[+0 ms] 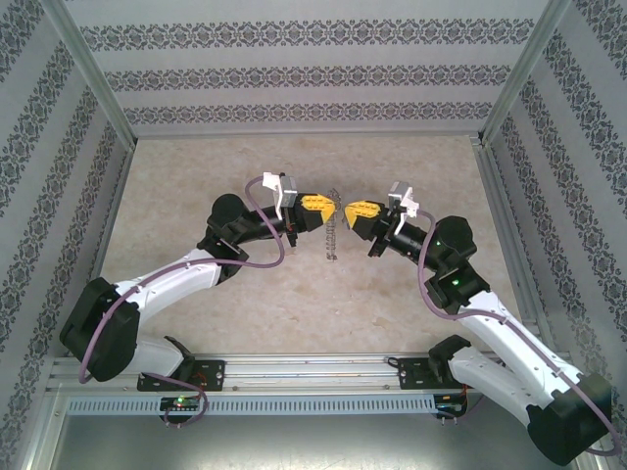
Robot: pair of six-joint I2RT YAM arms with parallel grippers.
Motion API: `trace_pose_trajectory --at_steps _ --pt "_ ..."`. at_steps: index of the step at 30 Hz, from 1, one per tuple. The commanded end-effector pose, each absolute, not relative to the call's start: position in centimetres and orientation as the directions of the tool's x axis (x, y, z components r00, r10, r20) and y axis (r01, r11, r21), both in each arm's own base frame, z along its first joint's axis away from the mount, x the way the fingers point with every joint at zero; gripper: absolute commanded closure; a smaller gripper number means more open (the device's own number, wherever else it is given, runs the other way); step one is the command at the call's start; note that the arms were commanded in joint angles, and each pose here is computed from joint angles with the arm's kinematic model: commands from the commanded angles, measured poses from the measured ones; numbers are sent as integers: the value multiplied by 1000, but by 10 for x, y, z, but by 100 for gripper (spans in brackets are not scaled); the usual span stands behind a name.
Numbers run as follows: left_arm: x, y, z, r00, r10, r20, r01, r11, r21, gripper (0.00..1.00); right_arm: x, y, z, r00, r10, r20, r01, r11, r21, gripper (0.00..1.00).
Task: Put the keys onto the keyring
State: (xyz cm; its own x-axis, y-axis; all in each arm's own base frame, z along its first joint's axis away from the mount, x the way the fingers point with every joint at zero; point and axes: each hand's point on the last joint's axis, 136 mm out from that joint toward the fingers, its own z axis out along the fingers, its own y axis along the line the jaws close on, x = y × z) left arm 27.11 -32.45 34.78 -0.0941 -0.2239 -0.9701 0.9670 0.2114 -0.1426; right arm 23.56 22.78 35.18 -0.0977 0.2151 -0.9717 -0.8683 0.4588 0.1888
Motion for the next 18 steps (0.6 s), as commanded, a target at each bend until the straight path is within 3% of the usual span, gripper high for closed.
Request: trace_pose_trajectory --at_steps 1,18 --pt "261 -330 373 -39 -262 -964 981 173 -87 100 229 230 376 -23 239 -971 -889 439 129 100" --pt "258 -335 370 -41 -244 -969 984 160 -82 100 228 237 380 -8 234 -972 -898 427 110 100"
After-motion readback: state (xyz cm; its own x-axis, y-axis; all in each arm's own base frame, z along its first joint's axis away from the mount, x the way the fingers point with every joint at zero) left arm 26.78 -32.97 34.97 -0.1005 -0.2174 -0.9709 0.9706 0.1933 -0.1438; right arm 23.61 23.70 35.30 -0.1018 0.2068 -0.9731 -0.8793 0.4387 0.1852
